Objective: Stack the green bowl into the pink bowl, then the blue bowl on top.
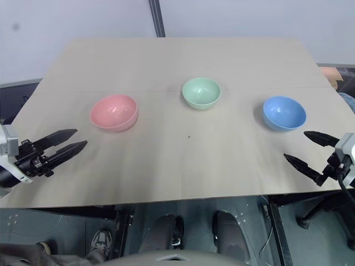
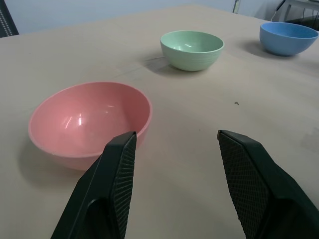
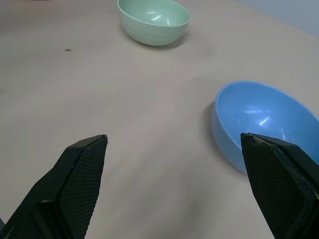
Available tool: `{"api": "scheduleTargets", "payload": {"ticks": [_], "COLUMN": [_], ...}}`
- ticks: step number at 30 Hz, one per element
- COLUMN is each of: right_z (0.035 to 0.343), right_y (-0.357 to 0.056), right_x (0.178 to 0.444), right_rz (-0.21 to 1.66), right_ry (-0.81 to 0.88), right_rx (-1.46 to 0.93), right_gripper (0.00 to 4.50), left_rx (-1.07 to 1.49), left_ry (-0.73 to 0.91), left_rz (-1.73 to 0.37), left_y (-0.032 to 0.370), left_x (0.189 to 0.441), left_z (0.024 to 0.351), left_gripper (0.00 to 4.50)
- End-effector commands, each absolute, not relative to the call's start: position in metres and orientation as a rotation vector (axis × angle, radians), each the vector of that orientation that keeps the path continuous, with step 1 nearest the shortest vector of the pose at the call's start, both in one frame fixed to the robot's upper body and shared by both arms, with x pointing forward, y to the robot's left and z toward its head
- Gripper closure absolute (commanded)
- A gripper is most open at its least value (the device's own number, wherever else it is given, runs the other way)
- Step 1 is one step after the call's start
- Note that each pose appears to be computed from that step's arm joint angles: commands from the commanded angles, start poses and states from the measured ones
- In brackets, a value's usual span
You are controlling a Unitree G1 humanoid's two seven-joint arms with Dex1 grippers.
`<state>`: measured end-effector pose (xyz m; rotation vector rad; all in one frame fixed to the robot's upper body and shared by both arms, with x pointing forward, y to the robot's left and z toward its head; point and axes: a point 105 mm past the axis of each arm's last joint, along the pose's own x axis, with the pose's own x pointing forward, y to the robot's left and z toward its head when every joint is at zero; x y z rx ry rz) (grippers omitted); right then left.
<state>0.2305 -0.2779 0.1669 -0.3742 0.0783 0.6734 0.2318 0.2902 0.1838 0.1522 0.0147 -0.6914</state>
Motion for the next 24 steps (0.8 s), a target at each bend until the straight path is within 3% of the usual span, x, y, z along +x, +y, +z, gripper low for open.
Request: {"api": "scheduleTargets", "payload": {"ticks": [1,15,24], "right_z": [0.183,0.197,0.202], "right_y": [-0.272,-0.248,-0.178], "right_x": [0.234,0.249,0.261], "right_rz": [0.676,0.713,0.937], "right_ry": [0.024,-0.040,-0.148], "right_rx": [-0.398,-0.386,-0.389], "right_gripper": [0.00,0.00,0.00], "left_rx": [0.177,0.218,0.475], "left_ry": [-0.016,-0.048,0.022], "left_rz": [-0.696,-0.666,-0.455], "left_y": [0.291,0.272,0.259], "left_x": [0.233,0.250,0.283], "left_z": [0.193,0.199,0.211], "left_gripper": [1.76,1.76,1.76]}}
